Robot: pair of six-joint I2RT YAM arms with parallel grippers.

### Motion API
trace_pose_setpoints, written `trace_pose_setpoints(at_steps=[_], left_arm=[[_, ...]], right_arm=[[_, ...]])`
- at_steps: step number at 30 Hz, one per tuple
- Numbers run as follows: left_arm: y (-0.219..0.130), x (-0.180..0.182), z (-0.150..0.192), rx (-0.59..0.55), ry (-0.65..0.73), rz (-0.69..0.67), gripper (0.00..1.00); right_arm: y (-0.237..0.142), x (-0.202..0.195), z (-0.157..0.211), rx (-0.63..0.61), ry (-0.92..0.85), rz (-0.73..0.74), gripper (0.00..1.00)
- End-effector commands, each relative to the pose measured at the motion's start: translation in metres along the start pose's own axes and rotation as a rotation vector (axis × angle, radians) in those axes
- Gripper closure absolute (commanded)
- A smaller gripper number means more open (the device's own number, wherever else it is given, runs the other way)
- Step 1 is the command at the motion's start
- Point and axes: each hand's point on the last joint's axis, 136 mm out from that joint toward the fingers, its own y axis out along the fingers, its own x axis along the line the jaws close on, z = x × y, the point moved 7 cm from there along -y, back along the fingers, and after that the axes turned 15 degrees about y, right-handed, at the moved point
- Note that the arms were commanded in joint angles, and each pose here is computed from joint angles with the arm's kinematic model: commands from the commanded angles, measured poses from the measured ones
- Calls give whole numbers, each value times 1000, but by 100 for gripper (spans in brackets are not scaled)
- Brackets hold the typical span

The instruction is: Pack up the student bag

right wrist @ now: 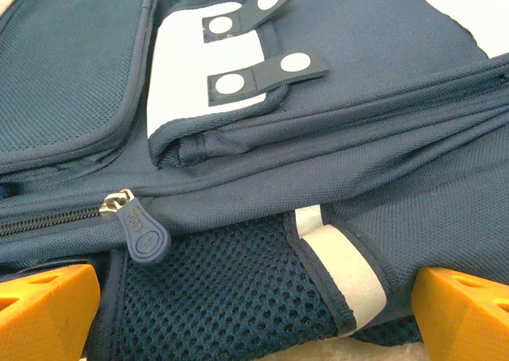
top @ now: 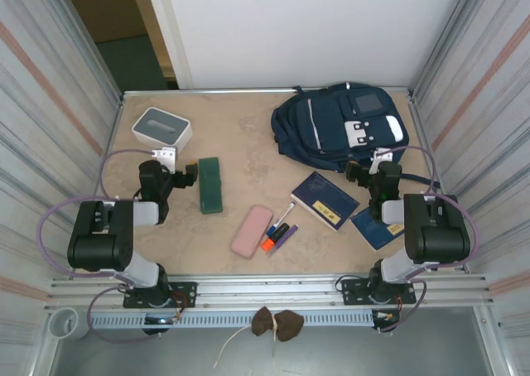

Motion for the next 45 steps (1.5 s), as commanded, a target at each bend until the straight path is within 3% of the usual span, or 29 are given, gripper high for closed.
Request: trace_pose_setpoints(at_steps=[1, 41, 45], left_arm=[[-1, -1, 0, -2, -4, 4, 1], [-1, 0, 0, -3, -9, 7, 1], [-6, 8, -5, 3, -29, -61, 1]], right_arm=[[3, 3, -9, -20, 20, -7, 1], [3, 2, -9, -18, 23, -8, 1], [-1, 5, -11, -55, 4, 52, 1]])
